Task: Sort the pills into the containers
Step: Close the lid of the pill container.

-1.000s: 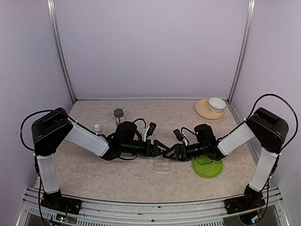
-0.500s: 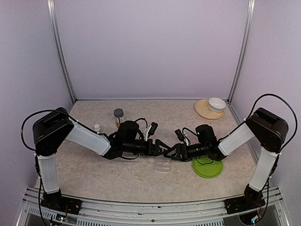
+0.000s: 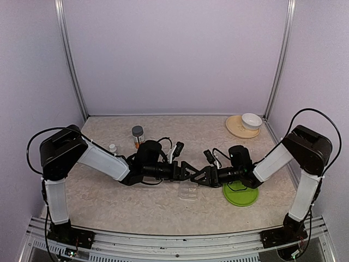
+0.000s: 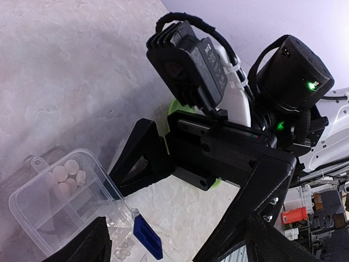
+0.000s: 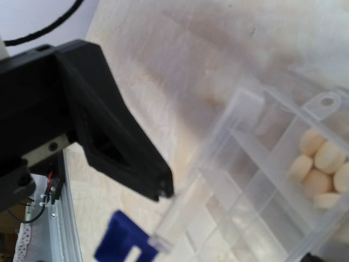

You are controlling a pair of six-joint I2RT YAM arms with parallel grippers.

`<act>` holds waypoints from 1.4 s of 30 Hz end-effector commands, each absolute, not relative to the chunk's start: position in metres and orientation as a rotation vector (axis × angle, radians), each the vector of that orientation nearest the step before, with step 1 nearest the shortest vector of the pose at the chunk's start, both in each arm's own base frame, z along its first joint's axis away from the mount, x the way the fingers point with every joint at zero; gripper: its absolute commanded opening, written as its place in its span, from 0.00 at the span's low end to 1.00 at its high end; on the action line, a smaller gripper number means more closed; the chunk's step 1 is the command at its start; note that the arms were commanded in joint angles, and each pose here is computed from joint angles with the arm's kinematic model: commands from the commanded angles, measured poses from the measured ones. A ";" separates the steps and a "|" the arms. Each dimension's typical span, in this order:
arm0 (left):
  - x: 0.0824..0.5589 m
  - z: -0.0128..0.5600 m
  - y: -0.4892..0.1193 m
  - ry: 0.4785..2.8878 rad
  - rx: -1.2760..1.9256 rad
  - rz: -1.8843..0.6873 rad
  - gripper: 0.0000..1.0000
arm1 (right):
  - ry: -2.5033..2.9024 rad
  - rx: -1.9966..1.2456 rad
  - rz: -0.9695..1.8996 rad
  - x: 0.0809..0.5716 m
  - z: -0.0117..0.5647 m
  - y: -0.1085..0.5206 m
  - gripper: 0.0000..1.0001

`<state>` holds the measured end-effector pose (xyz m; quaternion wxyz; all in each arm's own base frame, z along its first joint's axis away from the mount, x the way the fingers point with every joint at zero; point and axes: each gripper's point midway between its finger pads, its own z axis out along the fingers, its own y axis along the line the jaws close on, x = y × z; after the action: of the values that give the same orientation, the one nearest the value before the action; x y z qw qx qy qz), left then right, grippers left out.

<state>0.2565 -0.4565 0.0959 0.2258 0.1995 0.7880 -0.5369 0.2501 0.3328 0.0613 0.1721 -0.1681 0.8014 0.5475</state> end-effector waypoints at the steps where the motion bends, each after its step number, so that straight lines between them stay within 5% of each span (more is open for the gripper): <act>1: 0.235 0.072 -0.463 2.244 0.571 -1.501 0.82 | 2.174 -0.567 1.651 0.240 0.077 0.345 1.00; 24: 0.237 0.024 -0.455 2.426 0.470 -1.393 0.75 | 2.243 -0.550 1.569 0.247 0.069 0.338 1.00; 42: 0.246 0.045 -0.444 2.313 0.372 -1.517 0.76 | 2.247 -0.592 1.491 0.240 0.057 0.328 1.00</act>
<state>0.2516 -0.4523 0.0848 0.2095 0.1498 0.7829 -0.5664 0.2516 0.3286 0.0583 0.1832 -0.1863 0.8036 0.5347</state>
